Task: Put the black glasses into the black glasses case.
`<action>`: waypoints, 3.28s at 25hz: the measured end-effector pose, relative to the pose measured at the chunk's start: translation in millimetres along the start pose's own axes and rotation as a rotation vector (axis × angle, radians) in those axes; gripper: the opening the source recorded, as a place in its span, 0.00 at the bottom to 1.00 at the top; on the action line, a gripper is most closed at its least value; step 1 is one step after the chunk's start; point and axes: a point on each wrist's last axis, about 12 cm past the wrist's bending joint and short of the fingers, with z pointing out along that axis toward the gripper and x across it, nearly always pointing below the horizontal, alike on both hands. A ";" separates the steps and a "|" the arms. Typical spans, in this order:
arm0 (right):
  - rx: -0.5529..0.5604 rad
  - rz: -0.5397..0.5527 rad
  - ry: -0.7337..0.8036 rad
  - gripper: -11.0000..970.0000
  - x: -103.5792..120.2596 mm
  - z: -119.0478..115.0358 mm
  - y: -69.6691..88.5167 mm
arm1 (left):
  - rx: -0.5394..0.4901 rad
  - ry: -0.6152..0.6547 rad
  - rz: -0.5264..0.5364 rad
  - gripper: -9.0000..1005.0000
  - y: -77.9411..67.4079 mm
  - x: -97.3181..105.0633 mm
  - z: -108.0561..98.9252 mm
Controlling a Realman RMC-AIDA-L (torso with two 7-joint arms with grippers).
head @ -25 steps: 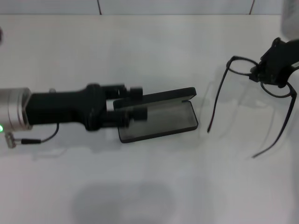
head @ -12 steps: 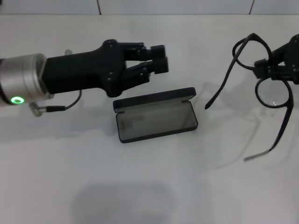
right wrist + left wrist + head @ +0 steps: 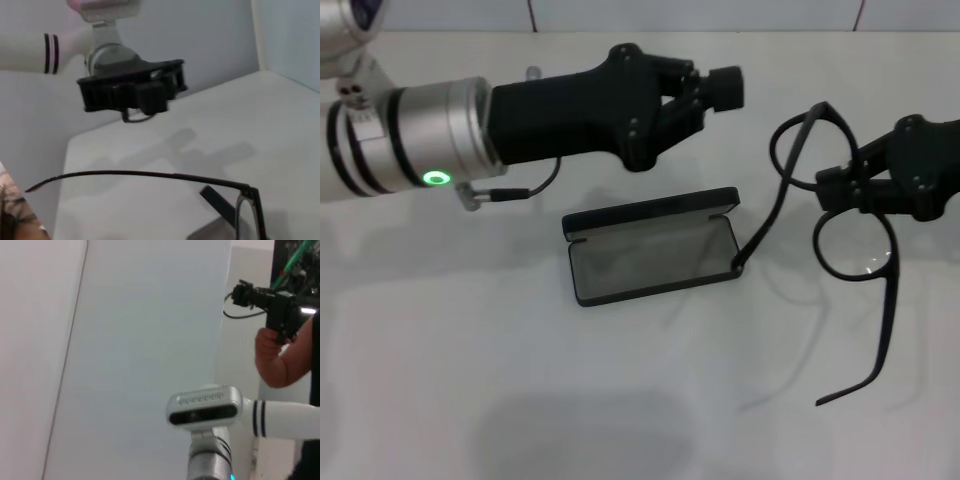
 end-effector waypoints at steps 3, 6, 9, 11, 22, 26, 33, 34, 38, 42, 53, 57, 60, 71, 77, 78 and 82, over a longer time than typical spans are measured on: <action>-0.034 0.037 -0.010 0.13 -2.2 9.5 -1.5 | -0.020 -0.028 0.007 0.04 1.0 1.7 6.1; -0.057 0.055 -0.017 0.13 -3.9 15.7 -2.7 | -0.022 -0.043 0.008 0.03 1.3 3.3 9.6; -0.065 0.055 -0.024 0.13 -5.8 18.1 -2.6 | -0.017 -0.048 0.004 0.03 1.8 5.3 13.7; -0.068 0.054 -0.026 0.13 -7.5 19.2 -2.8 | -0.013 -0.045 0.006 0.03 2.5 5.4 16.2; -0.092 0.048 -0.086 0.13 -15.4 21.4 -1.7 | -0.003 -0.015 0.009 0.03 3.5 9.8 25.0; -0.101 0.055 -0.111 0.13 -16.8 23.1 -1.5 | 0.002 -0.018 0.007 0.03 3.0 11.4 27.9; -0.109 0.052 -0.139 0.13 -20.5 23.8 -1.2 | 0.006 -0.021 0.015 0.03 2.4 13.4 30.2; -0.110 0.052 -0.141 0.13 -20.7 23.8 -1.2 | 0.006 -0.022 0.016 0.03 2.2 13.9 30.3; -0.114 0.060 -0.147 0.13 -19.5 24.7 -1.0 | 0.005 -0.025 0.015 0.03 2.0 14.1 30.6; -0.104 0.067 -0.149 0.13 -15.8 23.1 -1.3 | -0.005 -0.062 0.017 0.03 1.2 12.0 27.9; 0.134 0.200 -0.341 0.13 3.5 -12.0 -22.9 | -0.056 -0.240 0.038 0.03 -12.1 7.0 -5.9; 0.293 0.354 -0.577 0.13 19.1 -35.5 -37.4 | -0.078 -0.221 0.024 0.03 -17.1 15.7 -14.2; 0.344 0.420 -0.732 0.13 27.6 -44.2 -39.5 | -0.063 -0.189 0.014 0.03 -19.0 19.8 -13.7; 0.196 0.458 -0.803 0.13 11.9 -1.0 -31.1 | 0.002 -0.006 -0.038 0.03 -8.1 33.0 22.2; 0.127 0.452 -0.737 0.13 7.3 15.5 -26.1 | -0.026 0.012 -0.030 0.04 -0.2 30.7 30.0; 0.121 0.451 -0.726 0.13 7.2 17.2 -25.6 | -0.026 0.012 -0.030 0.04 -0.2 30.7 30.0; 0.104 0.444 -0.688 0.13 6.6 22.3 -24.3 | -0.028 0.016 -0.027 0.04 2.1 29.0 33.0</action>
